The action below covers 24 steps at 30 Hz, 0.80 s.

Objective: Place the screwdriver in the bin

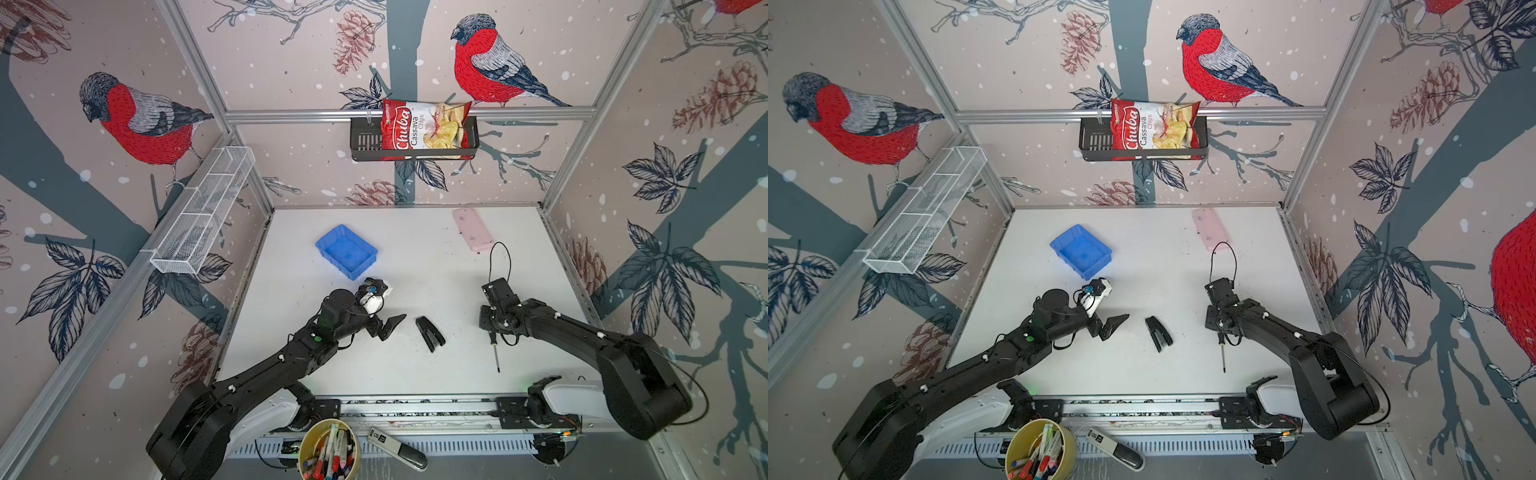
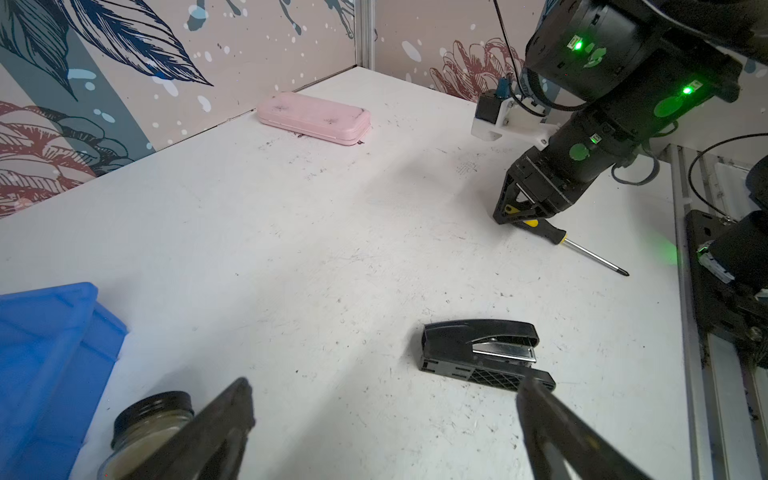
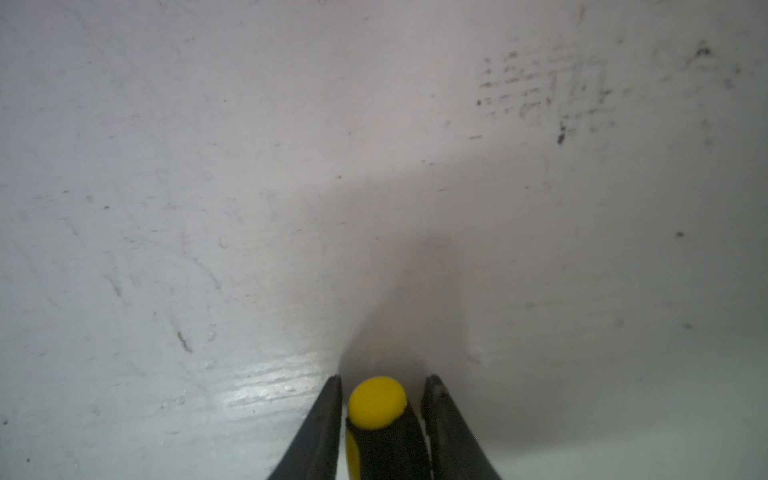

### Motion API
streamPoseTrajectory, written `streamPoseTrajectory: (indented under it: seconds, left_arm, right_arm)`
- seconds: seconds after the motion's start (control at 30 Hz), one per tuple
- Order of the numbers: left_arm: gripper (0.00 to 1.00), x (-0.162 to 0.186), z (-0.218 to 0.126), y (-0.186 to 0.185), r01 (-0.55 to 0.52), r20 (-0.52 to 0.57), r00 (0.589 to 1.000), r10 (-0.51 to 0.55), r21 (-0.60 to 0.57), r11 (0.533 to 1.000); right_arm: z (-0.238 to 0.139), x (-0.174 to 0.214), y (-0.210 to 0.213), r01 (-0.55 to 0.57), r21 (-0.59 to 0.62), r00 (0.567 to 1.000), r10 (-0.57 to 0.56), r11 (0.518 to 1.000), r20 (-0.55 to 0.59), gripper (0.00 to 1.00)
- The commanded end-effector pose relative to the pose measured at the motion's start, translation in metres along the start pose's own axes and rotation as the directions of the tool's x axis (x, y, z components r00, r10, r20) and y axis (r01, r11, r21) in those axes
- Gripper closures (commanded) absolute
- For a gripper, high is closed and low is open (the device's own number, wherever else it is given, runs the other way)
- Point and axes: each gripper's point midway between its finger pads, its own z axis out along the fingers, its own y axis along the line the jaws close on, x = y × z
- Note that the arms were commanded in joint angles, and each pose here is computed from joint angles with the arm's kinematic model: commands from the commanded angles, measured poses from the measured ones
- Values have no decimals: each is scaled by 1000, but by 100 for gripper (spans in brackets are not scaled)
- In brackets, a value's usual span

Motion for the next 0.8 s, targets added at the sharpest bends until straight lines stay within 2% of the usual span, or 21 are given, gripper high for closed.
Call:
streamPoseTrajectory:
  seconds: [0.0,0.07,0.3,0.63,0.77]
  left_arm:
    - [2,-9,0,1,6,39,999,-6,-7,1000]
    - [3,-9,0,2,10,37,999,-10,-12,1000]
    - [2,-14,-1,5,26,53,998,-24,-29,999]
    - [3,-23,3,7,119,100,988,-116,-23,993]
    - [2,-31,7,7,179,138,975,-176,-4,984]
  right_arm:
    - [0,5,-1,24,2,999,-24,1000,-25,69]
    - [-1,4,0,26,1,999,-26,1000,-22,73]
    - [-5,-1,3,19,-16,1000,-19,1000,-8,76]
    - [-22,-25,18,29,-75,997,-24,997,67,85]
    - [-38,-40,31,39,-142,992,-22,989,122,86]
